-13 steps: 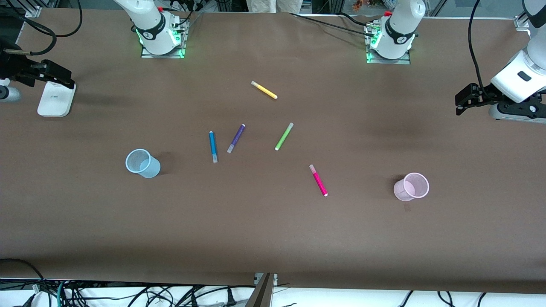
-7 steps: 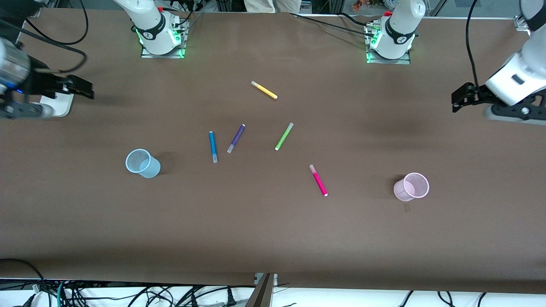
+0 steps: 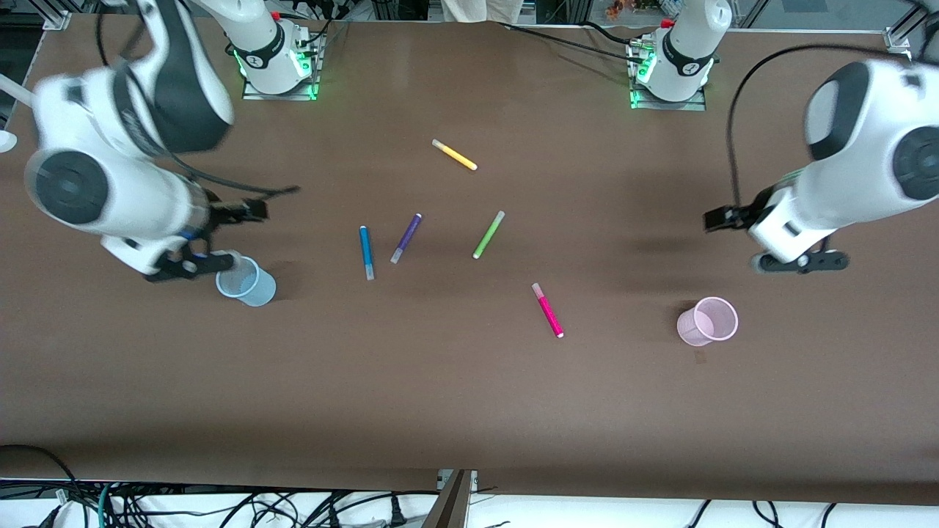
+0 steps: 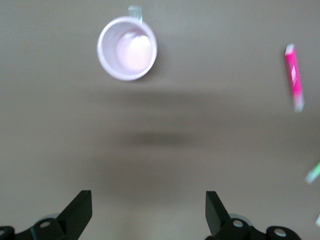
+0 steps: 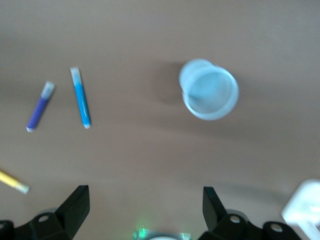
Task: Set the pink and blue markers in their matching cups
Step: 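Grasp the pink marker with the left gripper while the right gripper grasps blue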
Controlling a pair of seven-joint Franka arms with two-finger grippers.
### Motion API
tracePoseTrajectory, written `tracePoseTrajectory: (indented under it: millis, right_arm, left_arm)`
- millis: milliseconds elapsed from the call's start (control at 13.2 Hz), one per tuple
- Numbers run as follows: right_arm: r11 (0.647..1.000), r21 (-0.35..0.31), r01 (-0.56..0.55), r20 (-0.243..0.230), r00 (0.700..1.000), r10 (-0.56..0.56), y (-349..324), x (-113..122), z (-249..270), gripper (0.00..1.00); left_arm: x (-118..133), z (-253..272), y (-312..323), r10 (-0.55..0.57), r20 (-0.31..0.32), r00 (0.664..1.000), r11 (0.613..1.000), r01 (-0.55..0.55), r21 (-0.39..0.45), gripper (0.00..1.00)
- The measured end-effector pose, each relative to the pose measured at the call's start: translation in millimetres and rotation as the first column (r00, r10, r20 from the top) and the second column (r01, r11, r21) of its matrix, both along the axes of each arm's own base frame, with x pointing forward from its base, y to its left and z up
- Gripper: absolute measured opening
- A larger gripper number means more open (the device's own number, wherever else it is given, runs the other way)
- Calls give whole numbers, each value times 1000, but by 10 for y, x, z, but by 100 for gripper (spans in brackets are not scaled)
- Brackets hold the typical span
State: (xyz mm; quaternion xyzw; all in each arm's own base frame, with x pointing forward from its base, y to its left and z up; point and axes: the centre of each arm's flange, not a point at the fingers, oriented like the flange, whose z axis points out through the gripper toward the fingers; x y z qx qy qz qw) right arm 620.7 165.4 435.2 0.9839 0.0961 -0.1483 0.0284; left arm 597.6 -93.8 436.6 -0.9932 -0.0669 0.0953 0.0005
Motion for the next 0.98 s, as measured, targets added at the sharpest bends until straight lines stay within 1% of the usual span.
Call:
tracePoseTrajectory:
  millis: [226,377,528,679,755,830,981]
  right_arm:
    - [999,26,-28,12,1000,27,364,140,-677,100]
    - [1000,20,-19,21,1000,18,624,140,-1104,100]
    - [999,23,-25,44,999,24,830,105,-1529,100]
    - [999,35,-34,68,997,31,934,59,-1894,100]
    - [998,47,-30,76,997,27,975,26,-2040,100]
    - [998,59,-22,84,996,17,1011,-9,-2146,100]
    - [998,64,-7,104,995,0,1109,-99,-2299,100]
  left_arm:
    - [146,-563,-916,124,67,990,992,-124,7,100]
    - [217,-1022,-1448,186,90,978,983,-186,-3,100]
    - [177,-1558,-1942,237,97,967,971,-237,-9,100]
    - [69,-1996,-2252,262,84,962,965,-262,0,100]
    - [54,-2133,-2327,266,90,960,964,-267,-7,100]
    - [52,-2223,-2364,267,97,959,964,-266,-14,100]
    - [58,-2338,-2377,268,103,958,963,-268,-21,99]
